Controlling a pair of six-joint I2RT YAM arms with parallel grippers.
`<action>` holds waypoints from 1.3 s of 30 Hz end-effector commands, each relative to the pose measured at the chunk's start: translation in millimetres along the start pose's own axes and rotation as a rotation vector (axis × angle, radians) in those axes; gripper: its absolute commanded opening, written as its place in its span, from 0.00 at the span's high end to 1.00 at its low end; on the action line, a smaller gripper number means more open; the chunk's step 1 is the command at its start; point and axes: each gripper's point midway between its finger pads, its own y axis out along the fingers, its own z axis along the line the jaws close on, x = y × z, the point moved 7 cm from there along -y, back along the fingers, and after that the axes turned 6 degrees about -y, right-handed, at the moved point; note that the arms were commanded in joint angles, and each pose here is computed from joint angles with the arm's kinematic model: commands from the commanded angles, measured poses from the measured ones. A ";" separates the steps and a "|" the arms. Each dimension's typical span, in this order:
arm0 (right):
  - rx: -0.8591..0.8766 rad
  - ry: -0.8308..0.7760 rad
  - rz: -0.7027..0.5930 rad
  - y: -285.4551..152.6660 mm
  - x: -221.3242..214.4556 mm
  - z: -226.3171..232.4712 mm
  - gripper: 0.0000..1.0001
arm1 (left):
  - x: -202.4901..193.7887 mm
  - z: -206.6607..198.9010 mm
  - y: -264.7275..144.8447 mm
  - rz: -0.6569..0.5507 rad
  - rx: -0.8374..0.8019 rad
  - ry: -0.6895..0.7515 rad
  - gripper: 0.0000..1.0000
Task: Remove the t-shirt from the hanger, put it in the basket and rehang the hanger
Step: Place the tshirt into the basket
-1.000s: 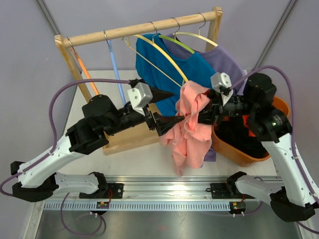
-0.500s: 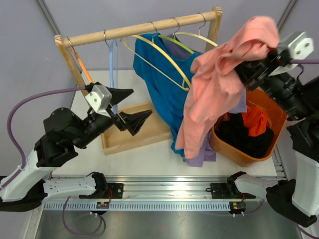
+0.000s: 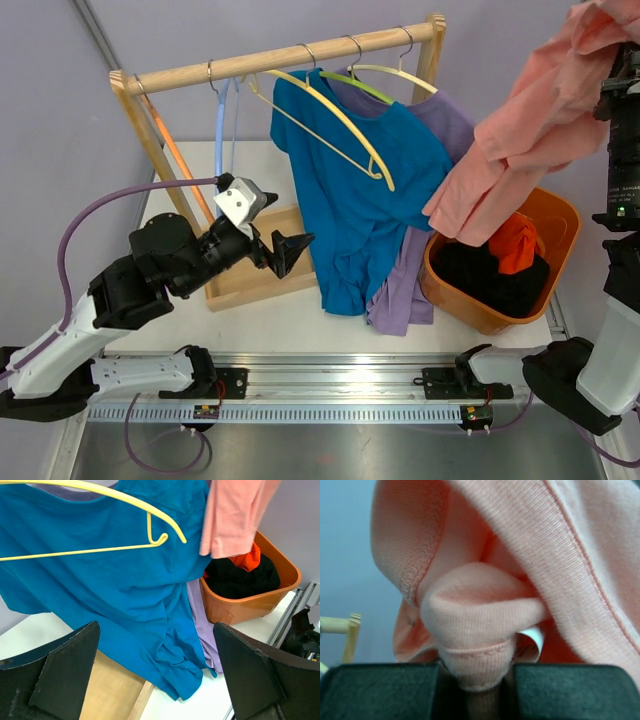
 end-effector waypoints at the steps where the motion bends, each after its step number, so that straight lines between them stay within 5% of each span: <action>1: -0.167 -0.145 0.092 -8.5 -6.6 -27.4 1.00 | 6.5 1.6 0.7 -0.026 0.005 0.029 0.01; 7: -0.103 -0.240 0.279 -20.2 -57.2 -2.6 1.00 | -4.2 -1.0 2.0 0.010 -0.022 0.030 0.01; 13: 0.142 -0.278 0.521 -61.6 -144.2 52.9 1.00 | -14.9 -2.3 -2.4 0.027 -0.046 0.016 0.01; 18: 0.439 -0.172 0.778 -113.4 -217.6 108.5 1.00 | -18.5 -3.0 -8.2 0.027 -0.063 0.007 0.01; 25: 0.993 0.049 0.908 -190.8 -260.9 176.2 1.00 | -27.8 -4.0 -14.2 0.035 -0.080 -0.024 0.01; 29: 1.078 -0.030 0.957 -213.4 -294.4 187.9 1.00 | -29.6 -3.3 -17.0 0.031 -0.079 -0.028 0.01; 39: 0.934 -0.112 1.269 -198.7 -394.8 176.0 1.00 | -34.1 -0.3 -18.2 0.046 -0.061 -0.019 0.01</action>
